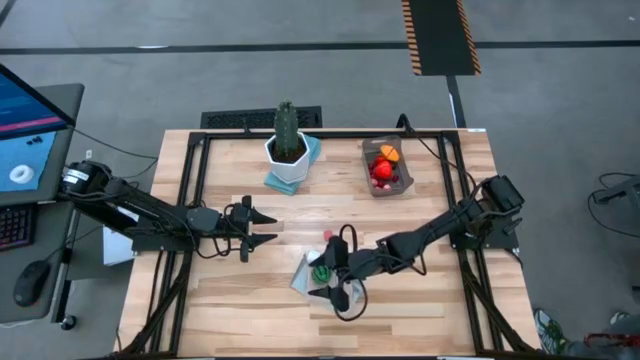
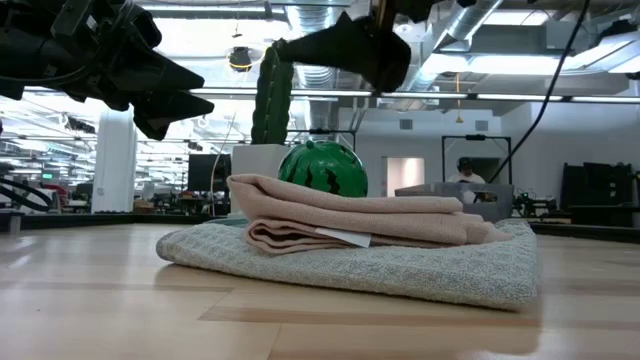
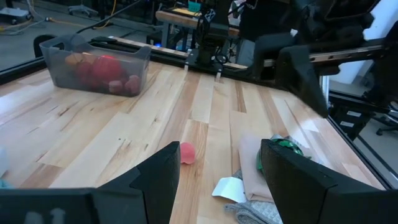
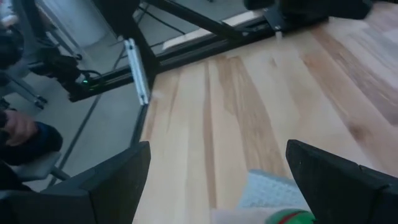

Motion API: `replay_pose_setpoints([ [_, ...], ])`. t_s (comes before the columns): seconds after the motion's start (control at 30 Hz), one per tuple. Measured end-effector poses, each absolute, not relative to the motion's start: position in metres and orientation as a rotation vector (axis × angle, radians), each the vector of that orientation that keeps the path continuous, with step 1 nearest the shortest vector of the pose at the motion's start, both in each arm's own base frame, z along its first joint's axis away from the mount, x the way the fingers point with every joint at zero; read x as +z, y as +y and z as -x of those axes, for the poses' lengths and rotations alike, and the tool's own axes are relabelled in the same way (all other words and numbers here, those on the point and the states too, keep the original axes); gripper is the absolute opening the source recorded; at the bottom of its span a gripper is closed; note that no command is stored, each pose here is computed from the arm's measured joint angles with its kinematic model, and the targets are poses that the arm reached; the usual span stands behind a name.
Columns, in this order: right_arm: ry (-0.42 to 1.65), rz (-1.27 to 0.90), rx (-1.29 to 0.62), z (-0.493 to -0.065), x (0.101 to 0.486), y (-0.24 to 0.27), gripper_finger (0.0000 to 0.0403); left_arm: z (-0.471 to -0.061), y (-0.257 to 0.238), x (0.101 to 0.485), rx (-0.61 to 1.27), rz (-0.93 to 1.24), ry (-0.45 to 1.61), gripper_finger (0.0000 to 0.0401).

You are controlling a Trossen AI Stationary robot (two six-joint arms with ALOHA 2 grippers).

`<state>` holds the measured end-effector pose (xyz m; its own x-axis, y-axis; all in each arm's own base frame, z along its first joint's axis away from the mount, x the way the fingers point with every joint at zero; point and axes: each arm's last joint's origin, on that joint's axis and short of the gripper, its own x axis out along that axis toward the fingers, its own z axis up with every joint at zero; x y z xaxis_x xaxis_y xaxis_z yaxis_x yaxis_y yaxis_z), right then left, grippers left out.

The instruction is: Pick and placing Produce into tupperware

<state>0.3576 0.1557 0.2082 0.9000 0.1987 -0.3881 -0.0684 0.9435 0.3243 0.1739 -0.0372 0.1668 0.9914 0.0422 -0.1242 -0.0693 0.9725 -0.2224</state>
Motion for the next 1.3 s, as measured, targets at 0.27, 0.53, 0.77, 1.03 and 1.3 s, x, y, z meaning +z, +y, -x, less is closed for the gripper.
replay_pose_setpoints([
  [0.27,0.357,-0.365,0.181,-0.357,0.216,0.164,0.0397,-0.174,-0.037,0.167,0.056,0.220,0.120,0.0213],
  [0.53,0.257,-0.537,0.085,-0.363,0.225,0.155,0.0398,-0.174,-0.037,0.167,0.056,0.220,0.122,0.0213],
  [0.77,0.361,-0.598,-0.090,-0.361,0.211,0.144,0.0393,-0.174,-0.037,0.165,0.059,0.224,0.141,0.0213],
  [1.03,0.472,-0.579,-0.213,-0.354,0.197,0.142,0.0391,-0.174,-0.037,0.164,0.059,0.225,0.143,0.0213],
  [1.3,0.522,-0.490,-0.244,-0.348,0.192,0.145,0.0380,-0.174,-0.037,0.164,0.060,0.225,0.143,0.0213],
])
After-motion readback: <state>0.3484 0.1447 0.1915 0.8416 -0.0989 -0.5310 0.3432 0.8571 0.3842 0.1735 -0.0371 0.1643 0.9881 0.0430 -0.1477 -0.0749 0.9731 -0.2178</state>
